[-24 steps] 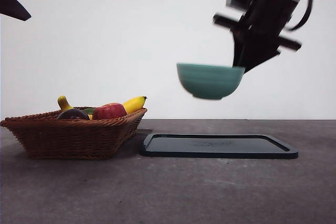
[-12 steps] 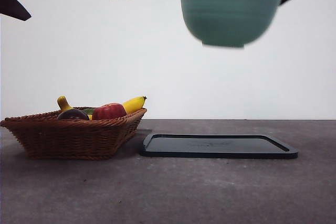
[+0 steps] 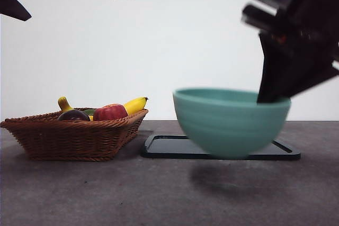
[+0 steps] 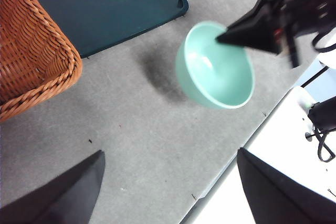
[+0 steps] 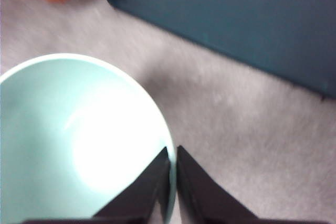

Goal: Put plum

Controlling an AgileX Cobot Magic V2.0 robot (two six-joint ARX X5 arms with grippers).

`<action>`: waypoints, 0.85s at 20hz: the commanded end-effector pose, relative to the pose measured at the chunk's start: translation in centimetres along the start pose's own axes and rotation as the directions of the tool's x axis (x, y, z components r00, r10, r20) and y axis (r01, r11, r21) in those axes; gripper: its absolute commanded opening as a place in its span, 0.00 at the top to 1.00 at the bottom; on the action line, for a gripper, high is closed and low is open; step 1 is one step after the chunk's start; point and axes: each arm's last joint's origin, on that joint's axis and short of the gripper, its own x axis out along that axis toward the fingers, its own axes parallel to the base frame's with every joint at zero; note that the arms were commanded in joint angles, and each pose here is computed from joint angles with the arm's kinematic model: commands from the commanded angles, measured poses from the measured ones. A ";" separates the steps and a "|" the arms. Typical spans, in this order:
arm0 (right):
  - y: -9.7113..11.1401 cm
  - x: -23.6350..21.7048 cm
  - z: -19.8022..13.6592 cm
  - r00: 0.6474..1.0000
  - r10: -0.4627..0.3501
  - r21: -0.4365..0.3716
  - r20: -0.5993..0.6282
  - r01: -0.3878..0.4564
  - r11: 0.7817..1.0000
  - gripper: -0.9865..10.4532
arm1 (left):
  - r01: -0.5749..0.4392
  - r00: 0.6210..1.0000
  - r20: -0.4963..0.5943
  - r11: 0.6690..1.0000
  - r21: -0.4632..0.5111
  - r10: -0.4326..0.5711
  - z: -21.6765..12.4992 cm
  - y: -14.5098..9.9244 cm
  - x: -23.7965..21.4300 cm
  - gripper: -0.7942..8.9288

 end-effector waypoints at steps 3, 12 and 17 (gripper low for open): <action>-0.1 2.3 -0.4 0.999 -0.007 0.014 -0.039 0.008 1.000 0.91 | 0.008 1.000 0.019 0.999 0.033 -0.008 0.5 -0.2 -0.2 0.51; -0.2 4.5 -0.5 0.997 -0.015 0.011 -0.077 0.016 1.000 0.91 | 0.008 1.000 0.019 0.999 0.033 -0.008 0.5 -0.2 -0.2 0.51; -0.2 4.6 -0.5 0.996 -0.016 0.012 -0.082 0.017 1.000 0.89 | 0.008 1.000 0.019 0.999 0.033 -0.008 0.5 -0.2 -0.2 0.51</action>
